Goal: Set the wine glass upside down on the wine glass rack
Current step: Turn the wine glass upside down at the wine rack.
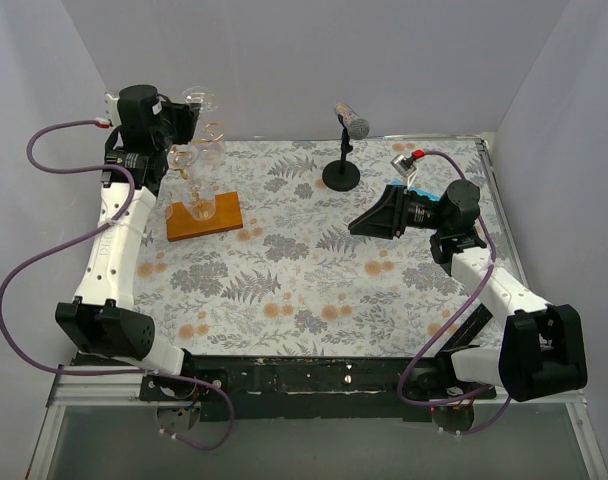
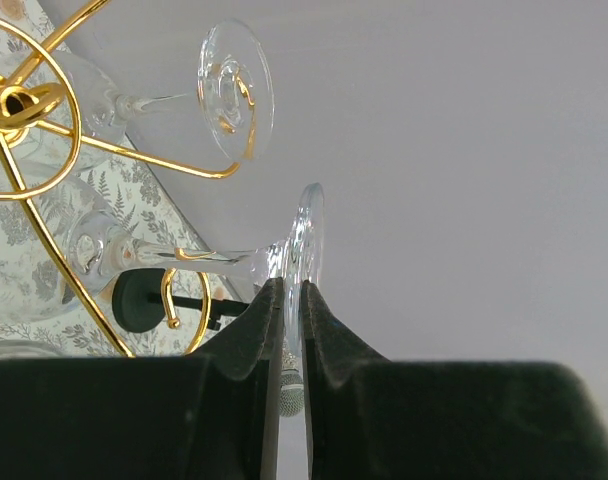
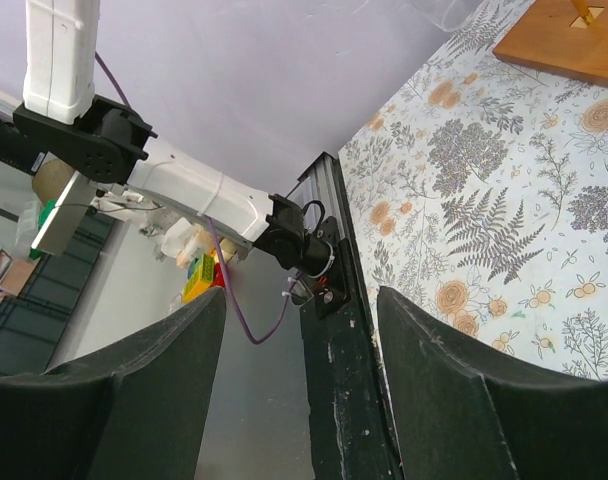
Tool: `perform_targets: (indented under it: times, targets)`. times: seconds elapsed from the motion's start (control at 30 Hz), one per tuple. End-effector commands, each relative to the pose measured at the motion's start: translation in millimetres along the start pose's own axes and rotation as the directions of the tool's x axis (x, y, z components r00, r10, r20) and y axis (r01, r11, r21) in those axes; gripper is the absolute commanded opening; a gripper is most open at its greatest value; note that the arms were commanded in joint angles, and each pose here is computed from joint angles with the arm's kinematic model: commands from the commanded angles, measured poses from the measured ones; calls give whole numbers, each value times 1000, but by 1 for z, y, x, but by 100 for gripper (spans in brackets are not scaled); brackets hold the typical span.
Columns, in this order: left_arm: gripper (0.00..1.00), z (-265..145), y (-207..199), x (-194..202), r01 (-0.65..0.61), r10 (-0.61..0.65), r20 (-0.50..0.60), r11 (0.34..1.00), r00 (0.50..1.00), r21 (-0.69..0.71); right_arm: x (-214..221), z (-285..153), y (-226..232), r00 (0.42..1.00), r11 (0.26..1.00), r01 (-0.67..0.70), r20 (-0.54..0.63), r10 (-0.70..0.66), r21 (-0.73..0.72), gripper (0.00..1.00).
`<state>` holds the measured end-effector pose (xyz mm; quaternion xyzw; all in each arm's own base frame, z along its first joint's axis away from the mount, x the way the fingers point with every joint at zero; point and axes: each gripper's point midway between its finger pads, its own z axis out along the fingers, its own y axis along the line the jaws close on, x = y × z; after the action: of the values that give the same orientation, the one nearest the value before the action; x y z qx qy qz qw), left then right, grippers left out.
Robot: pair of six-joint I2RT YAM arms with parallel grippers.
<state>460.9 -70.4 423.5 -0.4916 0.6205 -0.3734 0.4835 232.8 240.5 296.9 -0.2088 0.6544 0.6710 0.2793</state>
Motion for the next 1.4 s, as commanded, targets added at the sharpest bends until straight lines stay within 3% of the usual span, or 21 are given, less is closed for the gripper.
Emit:
perform_targets:
  times: [0.0,1.23,1.37]
  targets:
    - [0,-35,-45,-13,218,-219,-4,967,976,132,-9,0,6,998,998,68,17,-68,-4,70]
    - [0,-51,-36,14,225,-207,-129,964,970,144,-10,1,0,998,998,62,23,-63,15,70]
    - [0,-50,-37,27,223,-197,-180,965,964,139,-10,1,-1,998,998,61,24,-61,17,70]
